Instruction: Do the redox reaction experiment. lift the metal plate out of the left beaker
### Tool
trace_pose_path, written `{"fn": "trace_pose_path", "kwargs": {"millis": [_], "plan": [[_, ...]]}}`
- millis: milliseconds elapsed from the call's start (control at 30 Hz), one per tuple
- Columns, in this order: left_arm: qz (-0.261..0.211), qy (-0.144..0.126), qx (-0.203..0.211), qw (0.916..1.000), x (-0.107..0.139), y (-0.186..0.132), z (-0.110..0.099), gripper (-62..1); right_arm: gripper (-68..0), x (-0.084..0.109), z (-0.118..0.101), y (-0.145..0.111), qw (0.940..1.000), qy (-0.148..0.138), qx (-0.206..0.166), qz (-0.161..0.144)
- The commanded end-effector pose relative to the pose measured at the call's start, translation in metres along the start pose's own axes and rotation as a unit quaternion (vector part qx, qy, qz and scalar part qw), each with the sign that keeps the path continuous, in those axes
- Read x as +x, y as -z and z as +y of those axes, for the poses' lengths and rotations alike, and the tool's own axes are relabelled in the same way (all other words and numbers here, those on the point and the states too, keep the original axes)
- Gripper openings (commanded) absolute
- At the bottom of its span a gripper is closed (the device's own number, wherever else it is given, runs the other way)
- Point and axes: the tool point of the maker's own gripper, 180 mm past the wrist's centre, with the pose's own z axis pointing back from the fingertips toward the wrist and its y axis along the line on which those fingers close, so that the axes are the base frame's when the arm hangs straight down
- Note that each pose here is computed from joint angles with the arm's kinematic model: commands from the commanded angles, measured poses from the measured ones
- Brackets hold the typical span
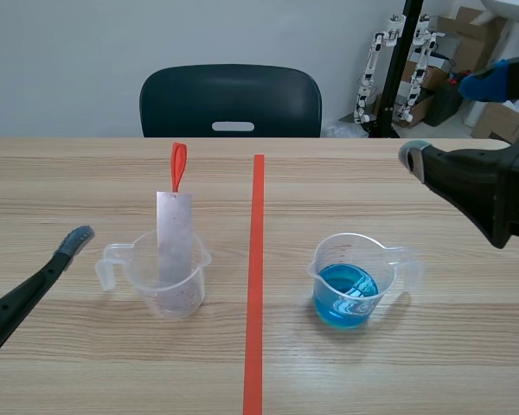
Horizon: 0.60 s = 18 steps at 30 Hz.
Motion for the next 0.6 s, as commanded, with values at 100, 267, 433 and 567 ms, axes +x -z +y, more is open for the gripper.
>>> {"fn": "trace_pose_path", "kwargs": {"millis": [100,267,433,567], "plan": [[-0.011,0.0,0.007,0.9999,0.006,0.001,0.004,1.4,-10.0,0.004,-0.003,0.011,0.9998,0.004,0.002,-0.02],[-0.011,-0.002,0.008,0.9999,0.006,0.001,0.004,1.4,-10.0,-0.003,-0.003,0.024,0.9995,0.02,0.003,-0.026],[-0.011,-0.002,0.008,0.9999,0.006,0.001,0.004,1.4,-10.0,-0.01,-0.006,0.037,0.9991,0.032,-0.001,-0.029],[-0.011,-0.002,0.008,0.9999,0.006,0.001,0.004,1.4,-10.0,-0.013,-0.006,0.049,0.9988,0.039,0.001,-0.03]]}}
